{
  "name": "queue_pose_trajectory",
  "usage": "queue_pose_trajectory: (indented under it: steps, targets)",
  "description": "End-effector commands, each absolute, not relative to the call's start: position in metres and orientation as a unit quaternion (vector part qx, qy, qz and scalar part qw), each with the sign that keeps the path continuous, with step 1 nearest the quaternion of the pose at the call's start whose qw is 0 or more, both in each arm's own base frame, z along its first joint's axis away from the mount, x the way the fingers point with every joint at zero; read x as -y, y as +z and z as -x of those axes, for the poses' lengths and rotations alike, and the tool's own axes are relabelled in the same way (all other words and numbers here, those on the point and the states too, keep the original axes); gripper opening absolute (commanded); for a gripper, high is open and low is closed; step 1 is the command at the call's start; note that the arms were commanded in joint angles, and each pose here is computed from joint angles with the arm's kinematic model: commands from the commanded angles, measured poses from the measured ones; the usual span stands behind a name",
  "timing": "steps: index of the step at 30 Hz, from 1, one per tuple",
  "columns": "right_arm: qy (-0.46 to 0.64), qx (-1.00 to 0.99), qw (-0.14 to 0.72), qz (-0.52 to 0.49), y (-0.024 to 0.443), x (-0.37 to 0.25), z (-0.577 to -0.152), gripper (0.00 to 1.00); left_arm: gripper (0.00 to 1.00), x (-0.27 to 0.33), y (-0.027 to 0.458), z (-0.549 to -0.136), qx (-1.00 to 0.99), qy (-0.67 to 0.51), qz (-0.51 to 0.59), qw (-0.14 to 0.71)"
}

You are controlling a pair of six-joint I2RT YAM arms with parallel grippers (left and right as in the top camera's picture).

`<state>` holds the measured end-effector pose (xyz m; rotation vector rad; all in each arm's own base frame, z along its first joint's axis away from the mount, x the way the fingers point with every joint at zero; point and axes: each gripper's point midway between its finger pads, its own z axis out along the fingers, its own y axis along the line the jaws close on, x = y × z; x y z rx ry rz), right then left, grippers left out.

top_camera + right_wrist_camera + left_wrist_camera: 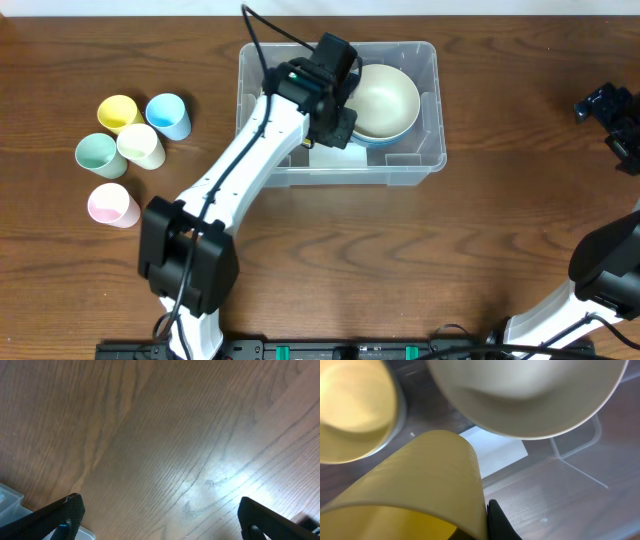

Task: Pack container
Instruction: 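Lower the yellow cup beside the beige bowl and release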

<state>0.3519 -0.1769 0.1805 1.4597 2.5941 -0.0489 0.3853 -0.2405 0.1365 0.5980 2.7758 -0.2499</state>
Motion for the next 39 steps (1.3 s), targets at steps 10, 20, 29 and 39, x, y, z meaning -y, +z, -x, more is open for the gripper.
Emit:
queue_pose_trajectory:
  steps: [10, 20, 29, 39]
  targets:
    - [-0.018, -0.865, 0.084, -0.495, 0.182, 0.177, -0.351, 0.99, 0.06, 0.249, 0.091, -0.388, -0.967, -0.076, -0.218, 0.107]
    - [-0.018, -0.865, 0.084, -0.495, 0.182, 0.177, -0.351, 0.99, 0.06, 0.25, 0.083, -0.391, -0.967, -0.075, -0.217, 0.106]
    - [-0.018, -0.865, 0.084, -0.495, 0.182, 0.177, -0.351, 0.99, 0.22, 0.252, 0.084, -0.394, -0.966, -0.078, -0.217, 0.114]
    - [-0.018, -0.865, 0.084, -0.495, 0.182, 0.177, -0.351, 0.99, 0.51, 0.251, 0.09, -0.395, -0.967, -0.081, -0.209, 0.119]
